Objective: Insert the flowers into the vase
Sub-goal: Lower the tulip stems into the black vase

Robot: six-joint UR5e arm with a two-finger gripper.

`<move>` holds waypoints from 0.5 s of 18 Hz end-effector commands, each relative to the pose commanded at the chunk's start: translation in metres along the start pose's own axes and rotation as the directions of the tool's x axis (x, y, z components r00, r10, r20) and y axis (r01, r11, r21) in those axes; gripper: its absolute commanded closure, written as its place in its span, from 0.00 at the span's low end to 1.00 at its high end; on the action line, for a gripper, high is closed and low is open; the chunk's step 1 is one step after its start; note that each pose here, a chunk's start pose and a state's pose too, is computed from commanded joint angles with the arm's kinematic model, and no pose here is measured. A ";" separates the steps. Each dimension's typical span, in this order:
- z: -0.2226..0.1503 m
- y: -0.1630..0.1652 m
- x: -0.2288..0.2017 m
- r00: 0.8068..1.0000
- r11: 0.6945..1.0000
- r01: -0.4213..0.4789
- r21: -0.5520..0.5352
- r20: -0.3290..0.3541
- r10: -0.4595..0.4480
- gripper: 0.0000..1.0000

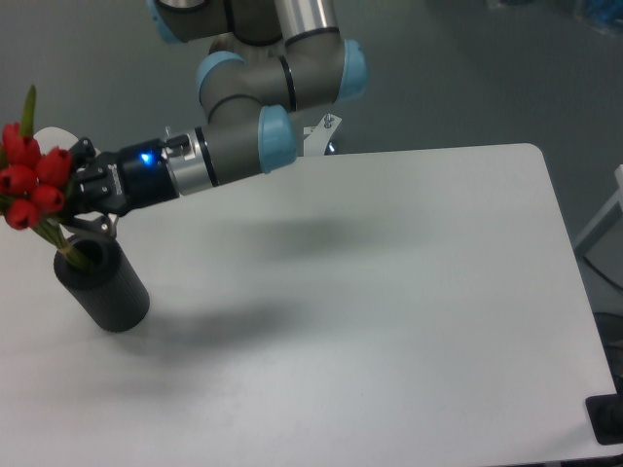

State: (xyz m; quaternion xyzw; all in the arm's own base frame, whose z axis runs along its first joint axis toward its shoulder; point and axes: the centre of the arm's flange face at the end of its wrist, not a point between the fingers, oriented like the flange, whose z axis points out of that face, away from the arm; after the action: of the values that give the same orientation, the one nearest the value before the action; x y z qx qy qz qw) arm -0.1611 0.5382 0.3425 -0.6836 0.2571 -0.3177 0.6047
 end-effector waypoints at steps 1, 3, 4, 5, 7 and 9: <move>0.000 0.005 -0.001 1.000 1.000 -0.003 -0.005 0.000 0.003 0.81; 0.000 0.022 -0.004 1.000 1.000 -0.011 -0.005 0.001 0.011 0.79; 0.000 0.032 -0.003 1.000 1.000 -0.017 -0.005 0.001 0.017 0.79; 0.000 0.042 -0.002 1.000 1.000 -0.024 -0.007 -0.001 0.024 0.77; 0.000 0.054 0.001 1.000 1.000 -0.028 -0.005 -0.001 0.027 0.72; 0.000 0.061 0.002 1.000 1.000 -0.012 -0.007 -0.001 0.012 0.68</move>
State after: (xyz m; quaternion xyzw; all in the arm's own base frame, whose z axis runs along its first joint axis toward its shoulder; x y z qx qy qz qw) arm -0.1578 0.5285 0.2822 -0.6840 0.2626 -0.3134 0.6042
